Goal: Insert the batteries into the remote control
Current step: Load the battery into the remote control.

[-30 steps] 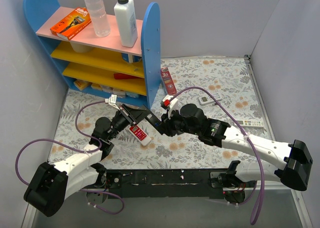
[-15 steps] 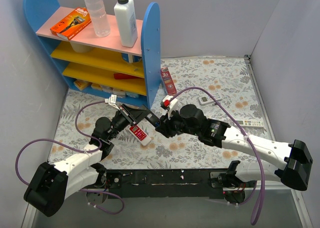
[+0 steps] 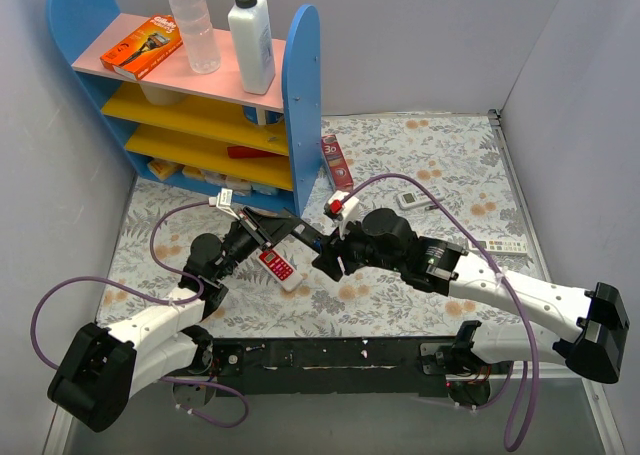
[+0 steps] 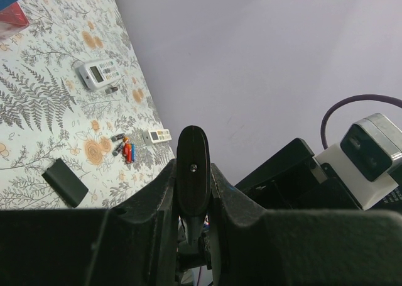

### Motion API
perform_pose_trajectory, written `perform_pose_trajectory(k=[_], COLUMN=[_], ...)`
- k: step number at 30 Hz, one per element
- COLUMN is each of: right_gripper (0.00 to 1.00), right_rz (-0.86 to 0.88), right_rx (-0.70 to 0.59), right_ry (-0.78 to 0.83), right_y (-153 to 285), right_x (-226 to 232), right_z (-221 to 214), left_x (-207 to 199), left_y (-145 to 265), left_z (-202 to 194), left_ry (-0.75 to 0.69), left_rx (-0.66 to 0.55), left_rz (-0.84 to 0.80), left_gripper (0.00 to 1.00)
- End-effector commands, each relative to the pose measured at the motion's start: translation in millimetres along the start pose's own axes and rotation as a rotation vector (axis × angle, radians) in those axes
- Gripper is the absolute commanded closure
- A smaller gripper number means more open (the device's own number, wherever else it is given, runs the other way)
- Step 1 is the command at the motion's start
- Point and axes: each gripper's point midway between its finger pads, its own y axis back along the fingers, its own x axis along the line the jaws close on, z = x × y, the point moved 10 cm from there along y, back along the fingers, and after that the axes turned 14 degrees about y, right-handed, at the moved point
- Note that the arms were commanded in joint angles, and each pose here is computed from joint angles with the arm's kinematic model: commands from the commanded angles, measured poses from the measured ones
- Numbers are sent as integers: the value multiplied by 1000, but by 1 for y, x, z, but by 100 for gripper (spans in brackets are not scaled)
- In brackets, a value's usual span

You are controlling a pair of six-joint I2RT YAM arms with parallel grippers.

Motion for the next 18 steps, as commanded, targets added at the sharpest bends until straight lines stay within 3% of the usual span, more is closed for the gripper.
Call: perform_pose_trajectory(k=[1, 11, 18], right_gripper=[34, 22, 22], right_rz=[-82, -76, -21], right_rx=[-43, -75, -128], right_ry=[20, 32, 114], right_y=[12, 21, 32], right_x=[-9, -9, -7], right_z=[20, 28, 40], left_x=[-12, -12, -11], left_y=[0, 0, -1], left_z=[-1, 1, 3], left_ry=[-19, -38, -44], left_rx=[25, -5, 0], left_rz=[-55, -39, -7], left_gripper=[100, 100, 100])
